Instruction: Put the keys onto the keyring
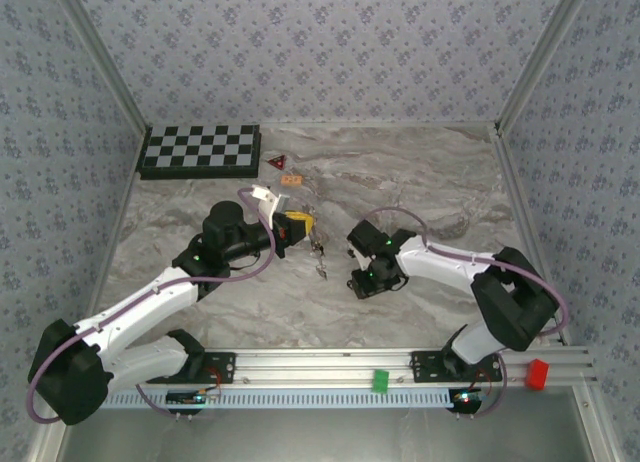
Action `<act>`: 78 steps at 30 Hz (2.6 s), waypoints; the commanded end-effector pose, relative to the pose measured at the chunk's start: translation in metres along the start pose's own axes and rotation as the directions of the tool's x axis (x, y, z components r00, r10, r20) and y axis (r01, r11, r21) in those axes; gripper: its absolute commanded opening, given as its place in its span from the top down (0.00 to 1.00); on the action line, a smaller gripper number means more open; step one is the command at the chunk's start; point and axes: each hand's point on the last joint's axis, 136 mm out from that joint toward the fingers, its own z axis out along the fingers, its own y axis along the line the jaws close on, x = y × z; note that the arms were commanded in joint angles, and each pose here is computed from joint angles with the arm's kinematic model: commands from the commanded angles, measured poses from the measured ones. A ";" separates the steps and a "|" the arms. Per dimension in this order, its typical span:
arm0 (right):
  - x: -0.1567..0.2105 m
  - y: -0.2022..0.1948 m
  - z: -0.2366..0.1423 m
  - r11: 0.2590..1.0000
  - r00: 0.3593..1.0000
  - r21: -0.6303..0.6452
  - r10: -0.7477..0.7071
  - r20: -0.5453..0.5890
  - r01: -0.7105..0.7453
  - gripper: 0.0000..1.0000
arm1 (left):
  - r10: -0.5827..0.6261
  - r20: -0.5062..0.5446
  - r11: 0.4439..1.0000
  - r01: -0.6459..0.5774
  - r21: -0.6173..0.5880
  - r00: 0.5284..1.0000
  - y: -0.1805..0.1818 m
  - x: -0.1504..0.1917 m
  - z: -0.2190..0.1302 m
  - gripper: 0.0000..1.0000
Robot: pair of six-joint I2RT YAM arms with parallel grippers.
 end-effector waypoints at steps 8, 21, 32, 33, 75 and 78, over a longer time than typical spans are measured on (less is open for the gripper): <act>-0.022 0.000 -0.035 0.995 0.922 -0.082 0.085 0.378 -0.058 0.65 | 0.022 0.067 0.999 -0.024 0.031 0.998 -0.010 -0.017 -0.001 1.00; -0.005 0.006 -0.034 0.999 0.648 -0.032 0.029 0.761 -0.007 0.67 | 0.020 0.075 1.000 -0.022 0.022 0.997 -0.008 -0.018 -0.002 1.00; 0.002 0.001 -0.016 0.999 0.649 0.034 -0.019 0.761 -0.010 0.70 | 0.018 0.076 1.000 -0.020 0.024 0.997 -0.009 -0.018 -0.002 1.00; 0.002 0.001 -0.015 0.999 0.652 0.037 -0.021 0.758 -0.011 0.71 | 0.018 0.076 1.000 -0.020 0.024 0.997 -0.009 -0.018 -0.002 1.00; 0.006 0.004 -0.003 0.999 0.888 0.031 -0.037 0.458 0.026 1.00 | 0.023 0.070 0.999 -0.025 0.029 0.997 -0.010 -0.017 -0.003 1.00; 0.010 0.003 -0.003 1.000 0.931 0.002 -0.018 0.364 0.018 1.00 | 0.024 0.071 0.999 -0.026 0.027 0.997 -0.010 -0.018 -0.003 1.00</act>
